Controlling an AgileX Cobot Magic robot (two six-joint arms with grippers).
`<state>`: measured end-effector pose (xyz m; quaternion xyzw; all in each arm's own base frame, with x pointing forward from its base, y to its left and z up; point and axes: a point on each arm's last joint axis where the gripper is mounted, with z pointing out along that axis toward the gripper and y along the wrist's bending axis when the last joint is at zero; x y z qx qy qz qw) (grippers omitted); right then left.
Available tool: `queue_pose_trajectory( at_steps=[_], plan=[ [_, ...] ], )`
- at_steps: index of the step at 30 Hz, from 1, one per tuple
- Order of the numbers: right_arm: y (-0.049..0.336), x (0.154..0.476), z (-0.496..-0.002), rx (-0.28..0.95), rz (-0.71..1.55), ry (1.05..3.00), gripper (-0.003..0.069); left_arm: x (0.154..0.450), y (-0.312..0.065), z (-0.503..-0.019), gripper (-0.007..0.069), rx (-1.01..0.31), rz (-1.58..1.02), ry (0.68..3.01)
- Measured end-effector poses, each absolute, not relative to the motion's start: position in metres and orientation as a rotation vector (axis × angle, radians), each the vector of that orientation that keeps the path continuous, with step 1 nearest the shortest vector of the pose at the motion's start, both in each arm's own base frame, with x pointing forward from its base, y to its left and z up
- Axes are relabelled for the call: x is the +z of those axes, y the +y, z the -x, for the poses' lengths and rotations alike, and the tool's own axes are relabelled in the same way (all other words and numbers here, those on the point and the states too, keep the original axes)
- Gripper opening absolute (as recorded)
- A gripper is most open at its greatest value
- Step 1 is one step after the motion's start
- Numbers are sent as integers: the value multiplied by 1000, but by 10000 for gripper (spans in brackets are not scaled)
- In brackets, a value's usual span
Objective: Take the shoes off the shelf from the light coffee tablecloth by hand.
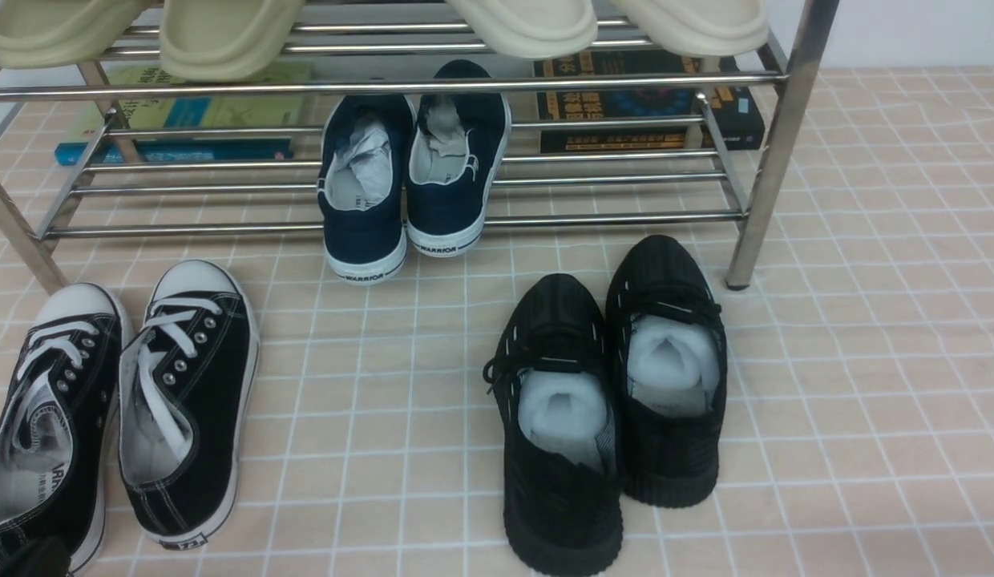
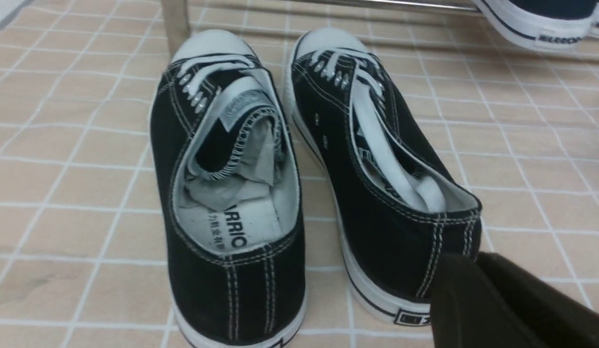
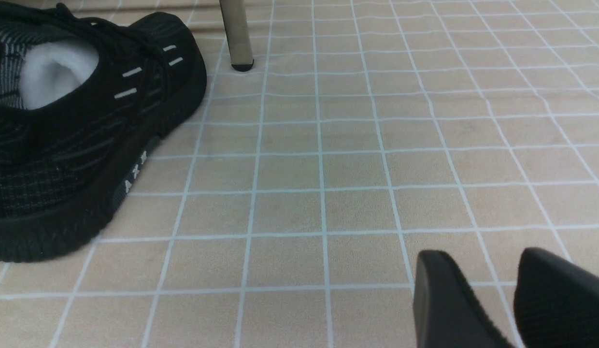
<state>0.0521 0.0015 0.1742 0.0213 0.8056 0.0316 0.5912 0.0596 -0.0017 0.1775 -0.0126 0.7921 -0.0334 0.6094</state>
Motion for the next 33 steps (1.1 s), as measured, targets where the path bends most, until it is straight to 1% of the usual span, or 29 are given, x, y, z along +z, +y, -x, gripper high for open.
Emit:
queue_pose_trajectory(
  at_steps=[5, 9, 33],
  plan=[
    [1, 174, -52, 74, -50, 1874, 240, 177, 0, -55, 65, -44, 20, 1807],
    [1, 174, -52, 74, -50, 1874, 240, 172, 2, -53, 69, -19, 28, 1857],
    [1, 174, -52, 74, -50, 1874, 240, 172, 1, -53, 85, -39, 46, 1869]
  ],
)
